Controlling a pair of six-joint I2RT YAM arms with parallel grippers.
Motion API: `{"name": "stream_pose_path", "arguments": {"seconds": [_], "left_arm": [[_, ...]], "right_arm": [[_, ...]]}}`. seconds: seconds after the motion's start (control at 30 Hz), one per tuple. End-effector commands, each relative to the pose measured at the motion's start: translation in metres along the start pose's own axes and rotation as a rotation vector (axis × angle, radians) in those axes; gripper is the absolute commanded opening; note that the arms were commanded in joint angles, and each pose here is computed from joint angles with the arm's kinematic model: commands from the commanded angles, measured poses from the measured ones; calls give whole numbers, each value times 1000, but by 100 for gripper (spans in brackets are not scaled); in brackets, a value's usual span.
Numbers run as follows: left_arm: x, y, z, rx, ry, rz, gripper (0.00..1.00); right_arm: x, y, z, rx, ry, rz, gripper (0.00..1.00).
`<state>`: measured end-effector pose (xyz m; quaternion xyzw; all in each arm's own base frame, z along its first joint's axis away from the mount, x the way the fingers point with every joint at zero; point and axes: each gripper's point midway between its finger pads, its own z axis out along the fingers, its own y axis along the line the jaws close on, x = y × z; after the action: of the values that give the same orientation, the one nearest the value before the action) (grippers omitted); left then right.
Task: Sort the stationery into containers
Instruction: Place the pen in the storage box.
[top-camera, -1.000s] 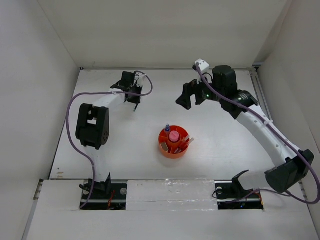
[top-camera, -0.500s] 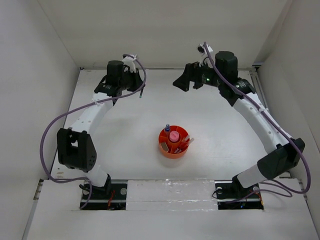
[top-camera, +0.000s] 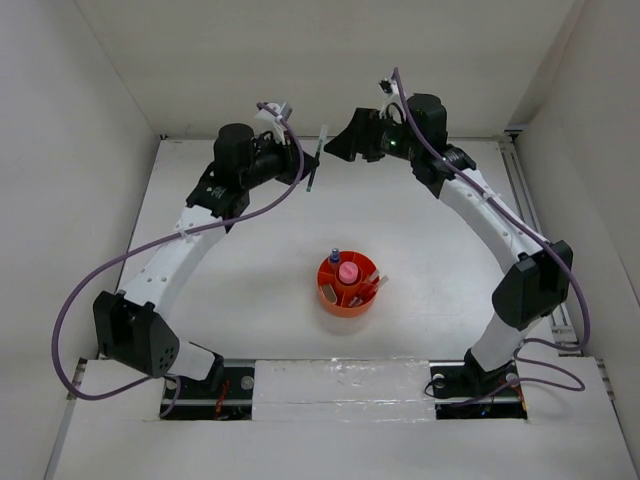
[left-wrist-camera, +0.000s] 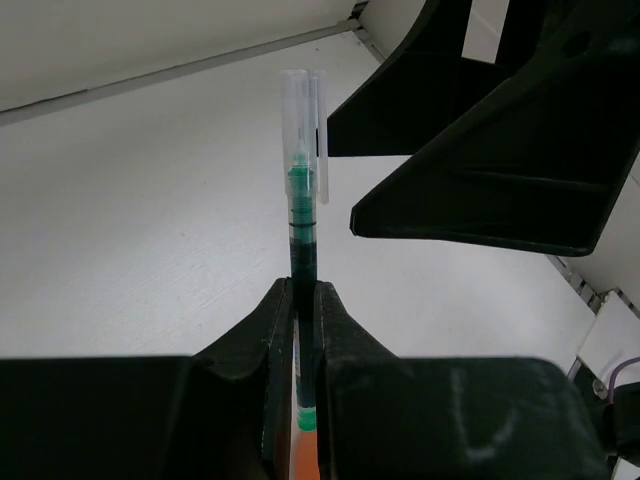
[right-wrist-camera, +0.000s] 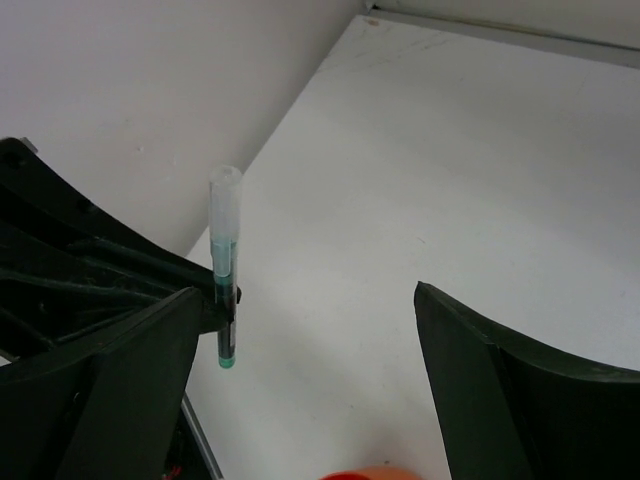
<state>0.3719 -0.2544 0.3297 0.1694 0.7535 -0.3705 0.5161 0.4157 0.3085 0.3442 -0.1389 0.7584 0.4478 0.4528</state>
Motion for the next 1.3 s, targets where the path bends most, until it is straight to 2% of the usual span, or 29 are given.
{"name": "stream_pose_path", "arguments": {"seconds": [0.0, 0.07, 0.3, 0.43, 0.47, 0.53, 0.67, 0.7, 0.8, 0.93, 0.97, 1.03, 1.07, 1.1, 1.27], "left_arm": [[-23, -16, -17, 47, -82, 27, 0], [-23, -17, -20, 47, -81, 37, 0], [-16, -17, -21, 52, -67, 32, 0], [-16, -17, -21, 52, -67, 32, 0], [-16, -17, -21, 52, -67, 32, 0], [-16, -17, -21, 52, -67, 32, 0], [-18, -16, -22, 42, -69, 50, 0], [-18, -16, -22, 42, -69, 59, 0], [-18, -12, -23, 16, -63, 61, 0], [-12, -9, -23, 4, -26, 65, 1], [-13, -8, -22, 2, -21, 62, 7], [-11, -9, -21, 7, -5, 68, 50], [-8, -7, -21, 4, 7, 73, 67], [-8, -7, -21, 4, 7, 73, 99], [-12, -4, -36, -54, -14, 86, 100]], "right_arm": [[-48, 39, -3, -104, -160, -37, 92], [-35, 36, 7, -123, -127, -6, 90], [-31, 58, 26, -214, -116, 3, 88], [-24, 63, 33, -244, -101, 27, 79], [-28, 65, 32, -249, -108, 23, 71], [-25, 69, 33, -256, -102, 22, 64], [-19, 80, 35, -287, -94, 22, 42], [-21, 81, 35, -291, -101, 17, 26], [-18, 85, 36, -299, -94, 25, 0], [-23, 87, 33, -294, -110, 22, 0], [-23, 85, 32, -278, -117, 27, 0], [-24, 83, 27, -256, -133, 31, 0], [-25, 79, 29, -238, -147, 34, 0], [-26, 79, 25, -230, -155, 35, 0], [-48, 63, 2, -148, -241, 38, 0]]}}
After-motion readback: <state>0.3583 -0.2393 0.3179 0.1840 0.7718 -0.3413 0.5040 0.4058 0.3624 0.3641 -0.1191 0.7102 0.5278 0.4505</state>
